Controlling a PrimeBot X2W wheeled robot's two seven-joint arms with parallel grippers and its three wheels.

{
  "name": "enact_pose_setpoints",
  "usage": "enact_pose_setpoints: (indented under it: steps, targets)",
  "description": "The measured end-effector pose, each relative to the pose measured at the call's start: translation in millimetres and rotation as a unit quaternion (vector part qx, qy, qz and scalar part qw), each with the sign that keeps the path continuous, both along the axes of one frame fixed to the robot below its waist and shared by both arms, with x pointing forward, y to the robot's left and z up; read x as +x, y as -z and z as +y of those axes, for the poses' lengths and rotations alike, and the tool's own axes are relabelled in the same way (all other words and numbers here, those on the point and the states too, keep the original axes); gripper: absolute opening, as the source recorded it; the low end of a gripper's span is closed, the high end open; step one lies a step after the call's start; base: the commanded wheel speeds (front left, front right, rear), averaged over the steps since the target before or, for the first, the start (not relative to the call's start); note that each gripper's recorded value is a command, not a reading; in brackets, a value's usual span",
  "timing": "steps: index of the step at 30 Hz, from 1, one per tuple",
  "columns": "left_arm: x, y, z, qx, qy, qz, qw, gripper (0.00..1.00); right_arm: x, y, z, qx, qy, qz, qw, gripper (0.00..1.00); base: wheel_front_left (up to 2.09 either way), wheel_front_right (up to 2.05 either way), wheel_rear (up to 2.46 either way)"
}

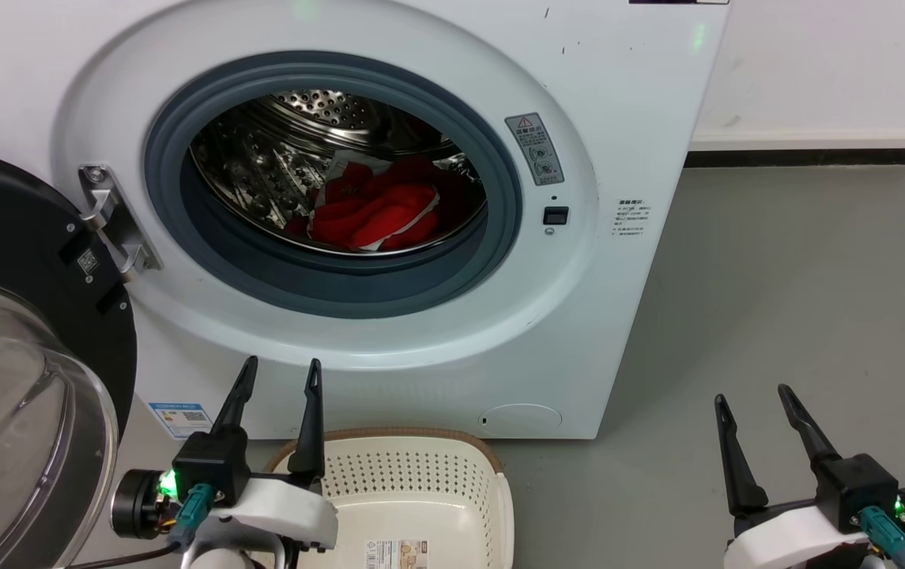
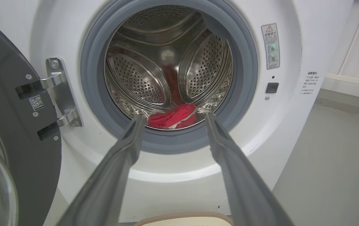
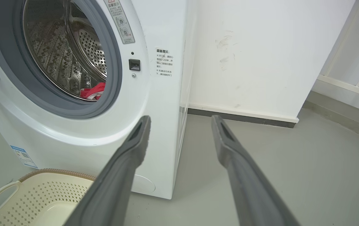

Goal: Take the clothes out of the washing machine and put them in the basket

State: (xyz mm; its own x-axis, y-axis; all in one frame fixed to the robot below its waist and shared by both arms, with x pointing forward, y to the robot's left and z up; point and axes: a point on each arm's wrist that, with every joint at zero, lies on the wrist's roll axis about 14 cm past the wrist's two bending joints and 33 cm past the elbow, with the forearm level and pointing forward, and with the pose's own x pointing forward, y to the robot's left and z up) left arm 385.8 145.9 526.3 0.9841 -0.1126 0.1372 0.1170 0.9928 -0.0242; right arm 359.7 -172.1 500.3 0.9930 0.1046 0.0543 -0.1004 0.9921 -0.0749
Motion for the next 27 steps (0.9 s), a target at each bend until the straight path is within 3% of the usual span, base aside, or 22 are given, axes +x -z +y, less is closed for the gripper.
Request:
enact_pose_setpoints:
  steps: [10,18,27]
  targets:
    - [30.8,-6.0,-3.1,0.003,-0.002,-0.011,1.0,1.0,20.6,-5.6,6.2,-0.001,-0.01,-0.01,1.0,1.0,0.0,0.0,0.0]
    - [105.5,5.8,-10.0,0.03,0.009,-0.006,0.999,1.0,53.6,2.6,6.7,-0.005,-0.013,-0.005,1.0,1.0,0.0,0.0,0.0]
    - [195.7,61.2,-31.2,0.049,0.038,0.041,0.997,1.0,77.7,43.2,-9.3,0.005,0.008,0.042,0.999,1.0,0.0,0.0,0.0]
